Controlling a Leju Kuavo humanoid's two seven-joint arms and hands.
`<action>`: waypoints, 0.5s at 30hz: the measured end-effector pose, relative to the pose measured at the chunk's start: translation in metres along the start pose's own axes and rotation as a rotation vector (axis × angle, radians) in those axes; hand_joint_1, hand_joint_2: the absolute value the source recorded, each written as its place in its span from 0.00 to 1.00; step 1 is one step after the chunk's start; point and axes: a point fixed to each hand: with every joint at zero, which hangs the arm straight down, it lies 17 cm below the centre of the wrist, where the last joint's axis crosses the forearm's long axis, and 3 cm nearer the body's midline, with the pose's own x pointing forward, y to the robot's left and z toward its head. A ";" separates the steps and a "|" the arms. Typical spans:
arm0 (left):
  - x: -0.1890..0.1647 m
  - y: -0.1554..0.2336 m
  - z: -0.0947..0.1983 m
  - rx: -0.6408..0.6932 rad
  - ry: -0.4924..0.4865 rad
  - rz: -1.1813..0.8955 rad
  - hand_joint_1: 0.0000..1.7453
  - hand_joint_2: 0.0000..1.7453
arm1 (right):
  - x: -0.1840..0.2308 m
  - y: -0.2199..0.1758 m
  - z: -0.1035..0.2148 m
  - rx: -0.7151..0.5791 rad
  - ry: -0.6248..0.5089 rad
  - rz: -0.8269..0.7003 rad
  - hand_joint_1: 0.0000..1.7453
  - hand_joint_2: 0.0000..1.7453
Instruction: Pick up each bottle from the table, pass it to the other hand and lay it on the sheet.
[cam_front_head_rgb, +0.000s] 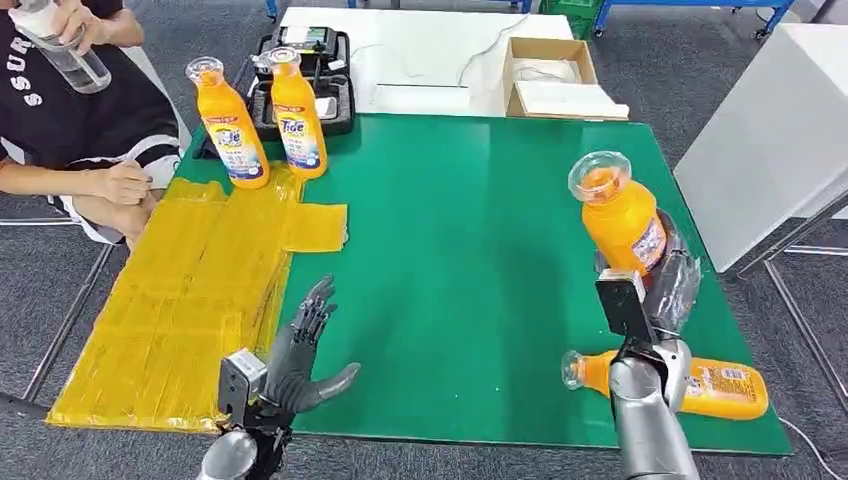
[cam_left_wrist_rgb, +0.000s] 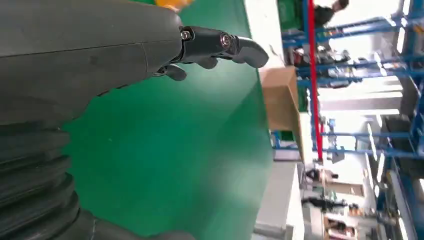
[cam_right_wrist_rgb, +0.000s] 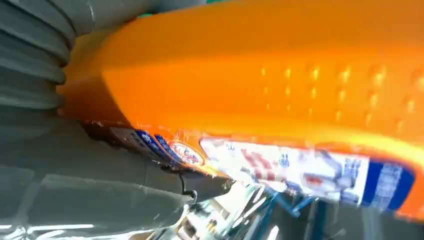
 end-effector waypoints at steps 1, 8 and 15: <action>0.002 -0.002 -0.002 -0.007 -0.003 -0.004 0.00 1.00 | 0.005 0.001 0.001 0.002 -0.007 -0.010 1.00 1.00; 0.008 -0.014 -0.006 -0.056 -0.022 -0.042 0.00 1.00 | 0.019 0.032 0.012 0.126 0.084 -0.372 1.00 1.00; 0.030 -0.029 -0.025 -0.104 -0.084 -0.102 0.00 1.00 | 0.084 0.109 0.065 0.466 0.157 -0.890 1.00 1.00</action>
